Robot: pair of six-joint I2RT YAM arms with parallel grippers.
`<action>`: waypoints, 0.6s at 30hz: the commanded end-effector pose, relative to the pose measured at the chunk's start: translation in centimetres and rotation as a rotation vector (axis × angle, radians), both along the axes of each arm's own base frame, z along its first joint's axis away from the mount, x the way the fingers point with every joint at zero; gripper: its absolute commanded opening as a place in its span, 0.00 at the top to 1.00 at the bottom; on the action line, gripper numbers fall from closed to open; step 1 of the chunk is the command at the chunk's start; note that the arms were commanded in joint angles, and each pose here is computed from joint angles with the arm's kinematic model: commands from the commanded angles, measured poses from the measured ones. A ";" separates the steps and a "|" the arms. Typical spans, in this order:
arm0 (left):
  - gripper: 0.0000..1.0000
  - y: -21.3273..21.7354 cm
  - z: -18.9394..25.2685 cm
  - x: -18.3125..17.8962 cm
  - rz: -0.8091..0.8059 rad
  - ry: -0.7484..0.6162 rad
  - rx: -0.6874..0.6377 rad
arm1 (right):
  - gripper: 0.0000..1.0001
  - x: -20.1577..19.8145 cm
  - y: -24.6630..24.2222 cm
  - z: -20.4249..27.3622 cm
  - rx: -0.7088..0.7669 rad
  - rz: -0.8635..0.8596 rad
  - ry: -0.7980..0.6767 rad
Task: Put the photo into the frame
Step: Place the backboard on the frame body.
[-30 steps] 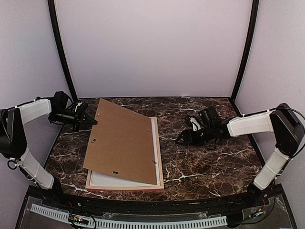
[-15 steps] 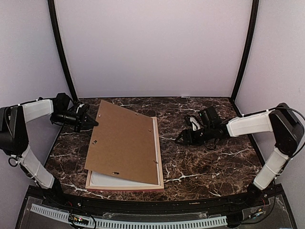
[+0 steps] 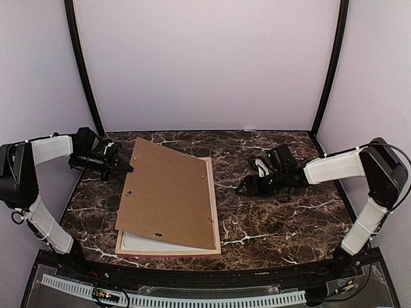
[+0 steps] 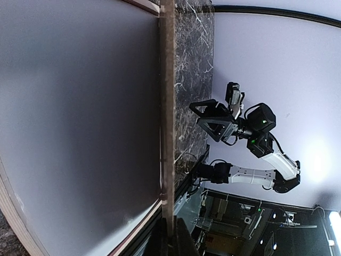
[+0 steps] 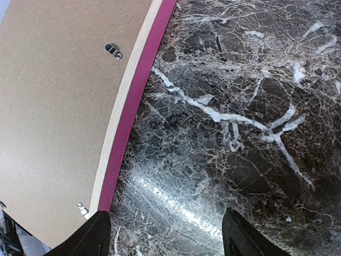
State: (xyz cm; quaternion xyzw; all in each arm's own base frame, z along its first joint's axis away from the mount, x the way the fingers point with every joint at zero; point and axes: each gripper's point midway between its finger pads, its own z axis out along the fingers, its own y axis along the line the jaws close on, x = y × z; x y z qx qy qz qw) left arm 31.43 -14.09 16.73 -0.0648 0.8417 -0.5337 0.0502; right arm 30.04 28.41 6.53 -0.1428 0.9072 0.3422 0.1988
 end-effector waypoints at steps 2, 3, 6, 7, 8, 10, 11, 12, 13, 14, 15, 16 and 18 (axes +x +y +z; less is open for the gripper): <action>1.00 -1.0 0.6 -1.0 -0.033 0.012 -0.060 | 0.27 0.1 0.5 0.0 0.012 0.020 -0.025; 1.00 -1.1 0.3 -1.0 -0.037 0.015 -0.055 | 0.27 0.1 0.5 0.0 0.012 0.020 -0.023; 1.00 -1.1 -0.3 -1.0 -0.038 0.018 -0.045 | 0.27 0.1 0.6 0.0 0.012 0.020 -0.022; 0.99 -1.0 -0.5 -1.0 -0.037 0.017 -0.035 | 0.27 0.2 0.6 0.1 0.012 0.020 -0.023; 0.98 -1.0 -0.6 -0.9 -0.037 0.020 -0.032 | 0.27 0.2 0.6 0.1 0.012 0.019 -0.022; 0.95 -0.9 -0.8 -0.8 -0.037 0.020 -0.017 | 0.27 0.2 0.6 0.1 0.013 0.018 -0.020; 0.94 -0.8 -0.9 -0.7 -0.036 0.019 -0.009 | 0.27 0.2 0.7 0.1 0.014 0.019 -0.021; 0.92 -0.8 -1.0 -0.6 -0.036 0.016 -0.001 | 0.27 0.3 0.6 0.1 0.014 0.019 -0.022; 0.90 -0.7 -1.1 -0.6 -0.037 0.019 0.005 | 0.27 0.2 0.7 0.1 0.013 0.021 -0.021; 0.86 -0.6 -1.3 -0.5 -0.035 0.020 0.017 | 0.27 0.2 0.7 0.0 0.013 0.021 -0.021; 0.84 -0.6 -1.5 -0.5 -0.035 0.025 0.026 | 0.27 0.2 0.6 0.0 0.013 0.020 -0.019; 0.81 -0.5 -1.7 -0.5 -0.033 0.029 0.038 | 0.27 0.2 0.6 0.0 0.012 0.019 -0.018; 0.74 -0.3 -2.1 -0.5 -0.031 0.035 0.051 | 0.27 0.1 0.7 -0.1 0.011 0.021 -0.015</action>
